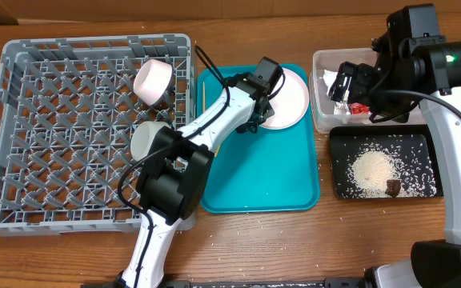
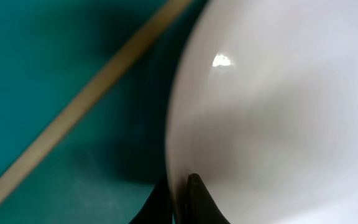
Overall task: Sort waste into correct bins and load items into the dishwasher
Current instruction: 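Reach the left gripper to the pink plate and grasp its edge, then lift the pink plate and stand it in the rack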
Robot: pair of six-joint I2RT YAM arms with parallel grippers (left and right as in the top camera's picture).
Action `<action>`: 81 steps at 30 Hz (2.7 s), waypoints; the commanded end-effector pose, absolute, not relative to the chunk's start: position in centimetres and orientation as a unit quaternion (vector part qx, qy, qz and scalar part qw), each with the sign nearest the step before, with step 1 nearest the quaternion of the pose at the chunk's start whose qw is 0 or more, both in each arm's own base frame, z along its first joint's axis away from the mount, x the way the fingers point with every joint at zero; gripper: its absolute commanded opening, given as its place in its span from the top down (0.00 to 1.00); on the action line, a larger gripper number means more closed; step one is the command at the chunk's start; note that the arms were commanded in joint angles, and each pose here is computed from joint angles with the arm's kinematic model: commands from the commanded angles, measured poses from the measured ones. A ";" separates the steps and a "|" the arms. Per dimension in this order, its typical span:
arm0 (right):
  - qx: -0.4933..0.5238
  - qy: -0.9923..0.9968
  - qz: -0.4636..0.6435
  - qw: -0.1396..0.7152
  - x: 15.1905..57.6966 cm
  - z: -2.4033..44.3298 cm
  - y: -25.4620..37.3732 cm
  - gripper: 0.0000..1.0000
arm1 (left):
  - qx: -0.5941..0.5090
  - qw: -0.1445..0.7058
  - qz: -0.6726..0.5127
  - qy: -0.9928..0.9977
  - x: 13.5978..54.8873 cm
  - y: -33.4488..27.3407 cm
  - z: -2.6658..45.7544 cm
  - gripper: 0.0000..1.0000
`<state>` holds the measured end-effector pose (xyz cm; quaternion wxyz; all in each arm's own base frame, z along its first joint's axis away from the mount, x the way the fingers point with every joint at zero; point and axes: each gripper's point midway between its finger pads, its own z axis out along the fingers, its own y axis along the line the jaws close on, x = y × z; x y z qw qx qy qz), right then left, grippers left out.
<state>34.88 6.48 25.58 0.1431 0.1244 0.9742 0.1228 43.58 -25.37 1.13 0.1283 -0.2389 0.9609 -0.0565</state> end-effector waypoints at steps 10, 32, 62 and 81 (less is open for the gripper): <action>0.123 0.974 0.121 0.146 34.9 25.7 6.5 0.00 | -0.208 0.173 -0.060 0.961 45.4 -23.3 5.5 0.96; 0.123 0.974 0.121 0.146 34.9 25.7 6.5 0.00 | -0.108 0.454 0.400 0.788 42.4 -4.1 34.8 0.96; 0.123 0.974 0.121 0.146 34.9 25.7 6.5 0.00 | -0.202 0.317 0.520 0.767 43.8 12.4 30.5 0.96; 0.124 0.974 0.121 0.146 34.9 25.7 6.5 0.00 | -0.012 0.249 0.479 0.842 52.1 9.9 19.7 0.67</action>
